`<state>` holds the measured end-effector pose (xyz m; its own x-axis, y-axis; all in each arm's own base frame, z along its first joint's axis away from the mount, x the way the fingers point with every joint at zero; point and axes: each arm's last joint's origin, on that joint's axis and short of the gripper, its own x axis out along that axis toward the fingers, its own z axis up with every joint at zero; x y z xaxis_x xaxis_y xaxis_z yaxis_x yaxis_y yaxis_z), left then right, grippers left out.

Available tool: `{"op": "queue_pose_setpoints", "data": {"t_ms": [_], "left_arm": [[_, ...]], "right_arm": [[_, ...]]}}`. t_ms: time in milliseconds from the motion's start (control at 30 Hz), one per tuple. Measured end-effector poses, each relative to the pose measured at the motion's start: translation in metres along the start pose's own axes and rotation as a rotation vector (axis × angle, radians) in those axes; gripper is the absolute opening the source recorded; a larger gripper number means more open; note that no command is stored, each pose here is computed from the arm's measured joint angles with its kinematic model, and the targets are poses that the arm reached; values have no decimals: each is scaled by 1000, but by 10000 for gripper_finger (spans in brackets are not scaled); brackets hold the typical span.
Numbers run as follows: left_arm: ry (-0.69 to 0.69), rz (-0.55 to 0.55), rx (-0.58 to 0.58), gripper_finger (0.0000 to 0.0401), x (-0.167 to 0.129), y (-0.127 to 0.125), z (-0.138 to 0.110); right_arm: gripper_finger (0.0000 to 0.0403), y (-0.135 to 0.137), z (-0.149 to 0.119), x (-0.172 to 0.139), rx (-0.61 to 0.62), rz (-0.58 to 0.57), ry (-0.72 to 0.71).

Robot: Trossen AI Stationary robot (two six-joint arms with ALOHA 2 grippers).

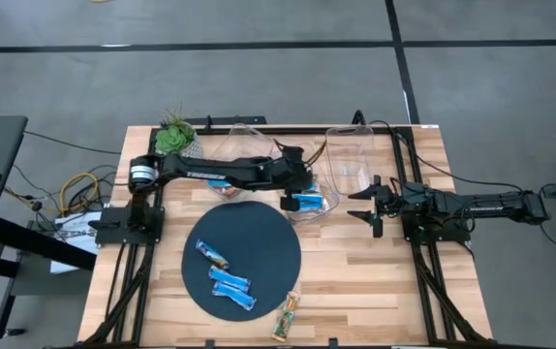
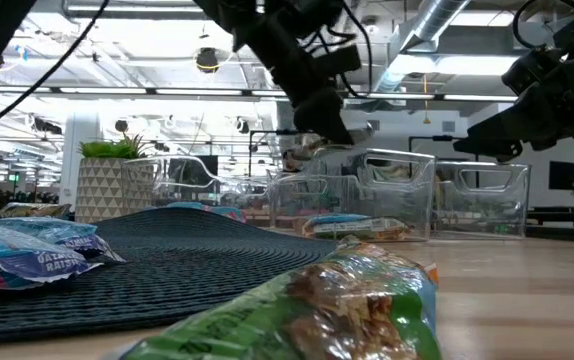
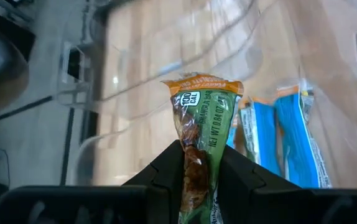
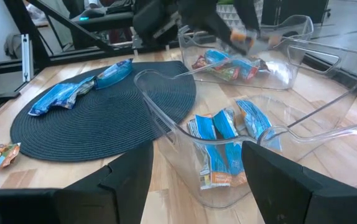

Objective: Pick and place Granola Bars by type
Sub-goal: Put the yellow granola bar into the middle transparent bin

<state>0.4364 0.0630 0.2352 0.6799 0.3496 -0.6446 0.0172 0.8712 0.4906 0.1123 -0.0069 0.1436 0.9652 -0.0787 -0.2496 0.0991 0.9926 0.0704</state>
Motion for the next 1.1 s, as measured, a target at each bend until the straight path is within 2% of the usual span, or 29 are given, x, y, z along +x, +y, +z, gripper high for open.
{"op": "queue_pose_setpoints", "data": {"t_ms": [267, 567, 733, 867, 1100], "left_arm": [[81, -40, 6, 81, 17, -7, 4], [115, -20, -40, 158, 17, -8, 2], [104, -24, -18, 183, 15, -13, 6], [69, -30, 19, 184, 6, -20, 17], [13, -1, 79, 174, -28, -39, 45]], "right_arm": [[240, 0, 0, 0, 0, 0, 0], [240, 0, 0, 0, 0, 0, 0], [240, 0, 0, 0, 0, 0, 0], [240, 0, 0, 0, 0, 0, 0], [240, 0, 0, 0, 0, 0, -1]]}}
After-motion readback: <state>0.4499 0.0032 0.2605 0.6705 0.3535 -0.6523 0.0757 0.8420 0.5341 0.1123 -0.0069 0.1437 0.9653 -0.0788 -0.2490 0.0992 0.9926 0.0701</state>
